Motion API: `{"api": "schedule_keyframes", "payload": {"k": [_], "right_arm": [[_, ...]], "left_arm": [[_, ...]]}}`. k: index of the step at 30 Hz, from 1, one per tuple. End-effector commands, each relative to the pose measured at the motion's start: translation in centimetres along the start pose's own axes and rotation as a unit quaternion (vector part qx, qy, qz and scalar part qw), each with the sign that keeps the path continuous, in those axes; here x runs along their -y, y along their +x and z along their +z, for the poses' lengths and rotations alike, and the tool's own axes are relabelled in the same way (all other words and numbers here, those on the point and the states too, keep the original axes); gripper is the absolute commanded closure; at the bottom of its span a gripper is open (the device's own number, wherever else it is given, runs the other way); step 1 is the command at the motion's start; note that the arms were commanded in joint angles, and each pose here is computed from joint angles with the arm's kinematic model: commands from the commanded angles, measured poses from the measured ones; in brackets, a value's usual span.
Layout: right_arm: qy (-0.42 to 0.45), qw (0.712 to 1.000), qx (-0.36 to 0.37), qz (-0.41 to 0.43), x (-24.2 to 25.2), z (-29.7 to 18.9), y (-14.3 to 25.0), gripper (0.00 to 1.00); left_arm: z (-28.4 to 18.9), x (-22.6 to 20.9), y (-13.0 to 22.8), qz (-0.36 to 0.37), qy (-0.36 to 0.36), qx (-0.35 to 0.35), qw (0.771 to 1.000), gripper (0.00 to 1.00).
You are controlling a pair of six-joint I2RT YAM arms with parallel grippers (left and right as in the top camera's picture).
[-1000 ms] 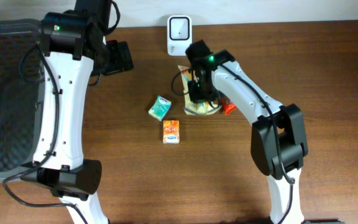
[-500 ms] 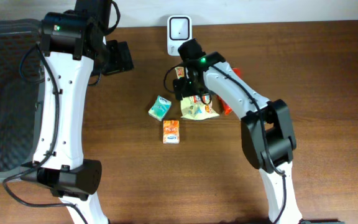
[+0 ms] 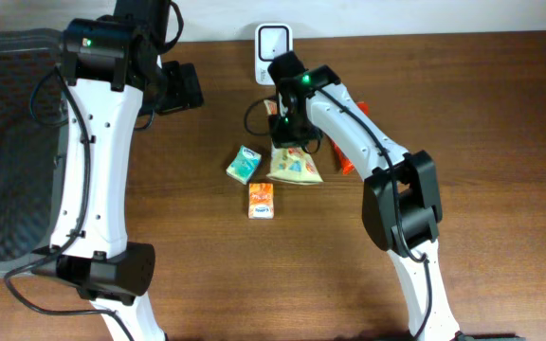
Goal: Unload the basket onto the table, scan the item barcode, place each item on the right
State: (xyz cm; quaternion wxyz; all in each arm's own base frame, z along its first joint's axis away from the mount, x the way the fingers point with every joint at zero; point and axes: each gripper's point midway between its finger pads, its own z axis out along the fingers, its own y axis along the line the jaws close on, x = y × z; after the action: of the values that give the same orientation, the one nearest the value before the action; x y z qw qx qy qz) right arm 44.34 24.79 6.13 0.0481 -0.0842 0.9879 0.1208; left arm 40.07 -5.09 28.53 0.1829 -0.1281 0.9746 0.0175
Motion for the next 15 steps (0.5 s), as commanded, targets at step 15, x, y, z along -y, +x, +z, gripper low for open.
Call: {"api": "schedule_keyframes", "payload": {"k": [15], "right_arm": [[-0.335,0.923,-0.041,0.186,4.6,1.4,-0.4,0.96]], "left_arm": [[0.1,0.0,-0.1,-0.005,-0.001,-0.001,1.000,0.01]]}}
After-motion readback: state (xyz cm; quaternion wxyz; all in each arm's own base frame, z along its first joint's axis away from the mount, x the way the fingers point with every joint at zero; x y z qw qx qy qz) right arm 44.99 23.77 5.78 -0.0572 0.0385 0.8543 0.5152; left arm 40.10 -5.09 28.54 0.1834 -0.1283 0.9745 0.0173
